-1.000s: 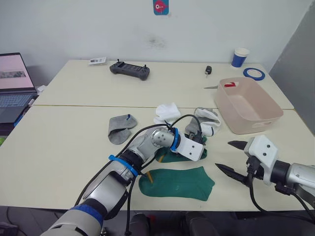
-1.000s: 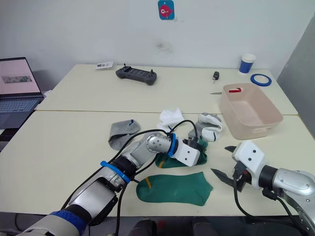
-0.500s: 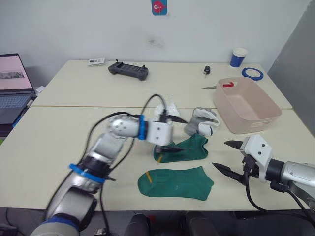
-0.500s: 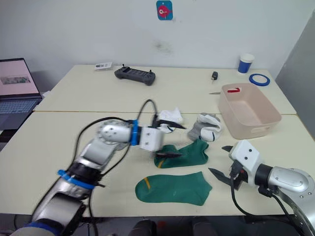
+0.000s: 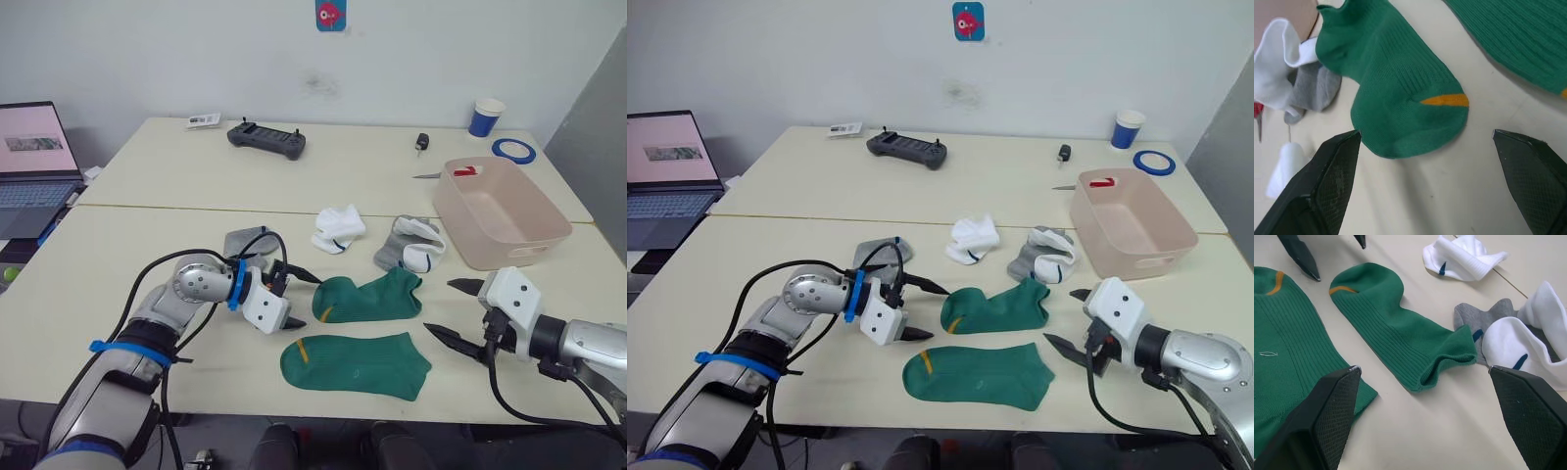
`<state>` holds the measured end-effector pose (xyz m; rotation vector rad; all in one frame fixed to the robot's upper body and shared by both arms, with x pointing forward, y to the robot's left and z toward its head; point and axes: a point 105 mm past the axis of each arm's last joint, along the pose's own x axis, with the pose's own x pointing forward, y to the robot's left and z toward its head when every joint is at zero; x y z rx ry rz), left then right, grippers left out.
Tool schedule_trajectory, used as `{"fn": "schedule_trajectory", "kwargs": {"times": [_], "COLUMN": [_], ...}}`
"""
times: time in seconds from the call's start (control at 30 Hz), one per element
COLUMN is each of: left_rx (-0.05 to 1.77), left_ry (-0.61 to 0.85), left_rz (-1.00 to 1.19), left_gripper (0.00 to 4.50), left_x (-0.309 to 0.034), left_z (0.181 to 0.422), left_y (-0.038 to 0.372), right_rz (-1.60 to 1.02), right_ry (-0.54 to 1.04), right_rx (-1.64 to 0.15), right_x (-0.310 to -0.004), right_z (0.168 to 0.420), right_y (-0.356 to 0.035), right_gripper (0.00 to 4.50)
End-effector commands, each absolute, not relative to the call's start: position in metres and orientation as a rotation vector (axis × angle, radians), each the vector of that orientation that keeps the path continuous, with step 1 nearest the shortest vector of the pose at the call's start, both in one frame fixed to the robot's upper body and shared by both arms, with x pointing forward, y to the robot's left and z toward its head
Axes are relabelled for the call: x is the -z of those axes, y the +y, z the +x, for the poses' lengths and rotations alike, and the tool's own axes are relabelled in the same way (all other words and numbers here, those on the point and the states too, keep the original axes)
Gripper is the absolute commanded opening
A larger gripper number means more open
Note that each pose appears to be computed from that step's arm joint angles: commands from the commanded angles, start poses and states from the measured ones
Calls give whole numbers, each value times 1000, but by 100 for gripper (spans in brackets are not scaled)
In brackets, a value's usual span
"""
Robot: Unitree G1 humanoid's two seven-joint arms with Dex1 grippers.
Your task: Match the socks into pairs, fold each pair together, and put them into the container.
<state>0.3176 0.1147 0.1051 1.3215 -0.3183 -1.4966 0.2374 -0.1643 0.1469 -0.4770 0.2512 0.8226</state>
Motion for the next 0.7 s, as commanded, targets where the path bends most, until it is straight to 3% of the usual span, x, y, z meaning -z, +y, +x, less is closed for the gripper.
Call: {"fn": "schedule_trajectory", "kwargs": {"times": [0.03, 0.17, 0.5, 0.57, 0.7], "left_rx": [1536, 1580, 1506, 1476, 1406], "left_ry": [-321, -353, -447, -440, -423], "left_rz": [1356, 1366, 1290, 1262, 1183], "left_gripper": [429, 336, 12, 6, 6], "left_x": [-92, -81, -91, -93, -99], "left_z": [318, 315, 310, 311, 315], "left_y": [107, 98, 108, 114, 121], "right_rz": [-501, -499, -517, -580, -996], "right_ry": [209, 206, 162, 135, 118], "right_rx": [-817, -811, -793, -811, -904], "right_x": [-158, -158, -156, -155, -129], "right_z": [237, 237, 244, 246, 254], "right_y": [-162, -161, -154, -151, -165], "right_gripper": [450, 450, 450, 450, 450]}}
